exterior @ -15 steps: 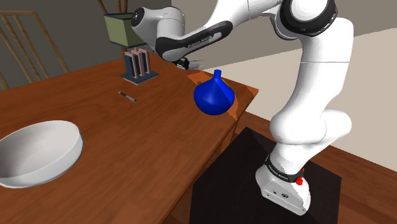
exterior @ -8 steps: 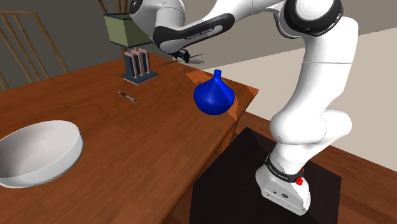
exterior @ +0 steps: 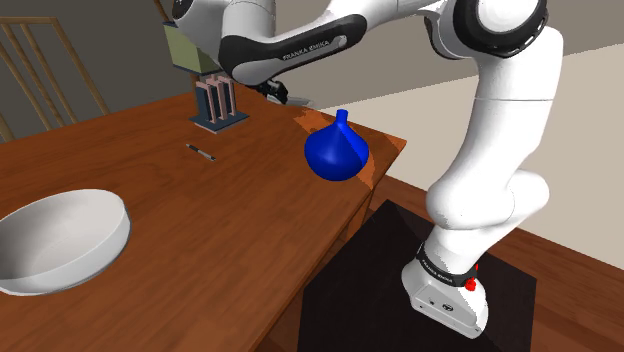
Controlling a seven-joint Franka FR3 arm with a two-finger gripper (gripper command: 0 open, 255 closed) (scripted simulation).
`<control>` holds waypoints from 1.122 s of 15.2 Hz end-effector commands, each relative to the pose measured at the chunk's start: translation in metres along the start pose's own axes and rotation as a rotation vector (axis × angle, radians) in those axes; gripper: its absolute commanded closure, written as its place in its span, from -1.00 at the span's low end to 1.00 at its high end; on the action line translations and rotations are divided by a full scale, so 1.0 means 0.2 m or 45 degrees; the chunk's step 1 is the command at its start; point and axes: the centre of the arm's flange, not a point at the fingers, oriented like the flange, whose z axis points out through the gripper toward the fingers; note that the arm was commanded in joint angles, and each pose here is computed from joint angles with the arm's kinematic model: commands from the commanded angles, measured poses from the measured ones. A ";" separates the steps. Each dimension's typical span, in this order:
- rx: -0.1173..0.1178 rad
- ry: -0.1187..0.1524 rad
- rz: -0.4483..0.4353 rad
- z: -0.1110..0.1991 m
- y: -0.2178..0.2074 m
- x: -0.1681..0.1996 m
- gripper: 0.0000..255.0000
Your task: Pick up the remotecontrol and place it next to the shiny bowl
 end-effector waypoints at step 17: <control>-0.001 0.001 0.001 -0.82 0.34 -0.78 1.00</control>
